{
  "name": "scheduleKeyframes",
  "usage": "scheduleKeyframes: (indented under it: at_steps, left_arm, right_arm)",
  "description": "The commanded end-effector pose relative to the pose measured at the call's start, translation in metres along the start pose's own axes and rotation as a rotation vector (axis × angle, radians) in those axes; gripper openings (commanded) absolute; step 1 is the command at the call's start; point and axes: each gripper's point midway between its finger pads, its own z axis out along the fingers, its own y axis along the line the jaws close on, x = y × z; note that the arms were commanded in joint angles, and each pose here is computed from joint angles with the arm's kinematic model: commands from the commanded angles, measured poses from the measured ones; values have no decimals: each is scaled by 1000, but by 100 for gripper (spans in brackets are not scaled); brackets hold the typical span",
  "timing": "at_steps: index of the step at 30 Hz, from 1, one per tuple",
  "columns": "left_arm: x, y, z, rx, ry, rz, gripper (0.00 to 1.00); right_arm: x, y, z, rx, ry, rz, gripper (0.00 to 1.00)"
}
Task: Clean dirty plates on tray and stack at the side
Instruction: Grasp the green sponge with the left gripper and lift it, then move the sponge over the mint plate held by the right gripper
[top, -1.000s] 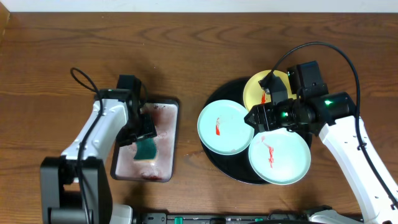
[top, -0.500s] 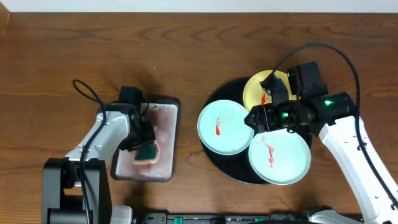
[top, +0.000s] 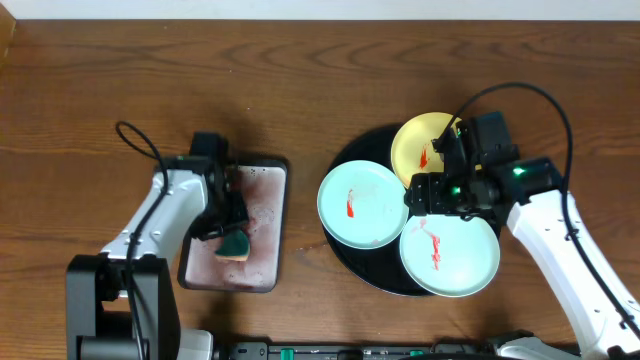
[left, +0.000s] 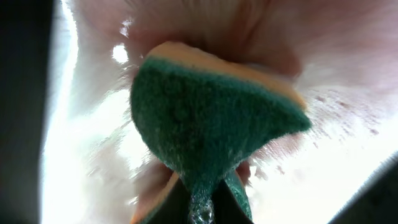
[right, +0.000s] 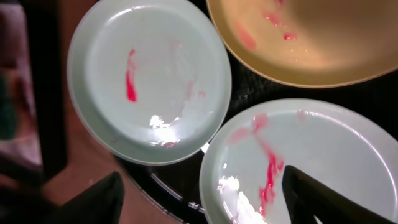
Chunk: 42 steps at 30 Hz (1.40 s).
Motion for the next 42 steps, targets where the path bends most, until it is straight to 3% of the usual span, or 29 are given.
scheduleKeyframes:
  at_steps: [1, 7, 15, 26, 28, 29, 32, 40, 42]
  left_arm:
    - [-20, -13, -33, 36, -47, 10, 7]
    - [-25, -27, -75, 70, -51, 51, 7]
    - [-14, -61, -112, 128, -116, 159, 7]
    - [3, -100, -139, 253, -205, 269, 7]
    - [5, -107, -140, 278, -204, 282, 7]
    - [5, -109, -140, 282, -205, 286, 7]
    - [7, -111, -140, 289, -204, 295, 7]
    - [6, -112, -140, 289, -205, 296, 7]
    - [7, -112, -140, 289, -204, 296, 7]
  right_arm:
    - [5, 1, 15, -28, -3, -41, 66]
    - [1, -2, 46, -58, -22, -53, 43]
    - [3, -11, 96, -65, 74, -14, 36]
    - [-19, -16, 118, -50, 3, -11, 5]
    - [-20, -24, 120, -8, -2, 6, 7]
    - [-18, -26, 121, 4, 5, 10, 17]
    - [-12, -25, 127, -9, 32, 12, 18]
    - [-11, -12, 137, -41, 38, -20, 9]
    - [-11, -12, 137, -34, 34, -27, 1]
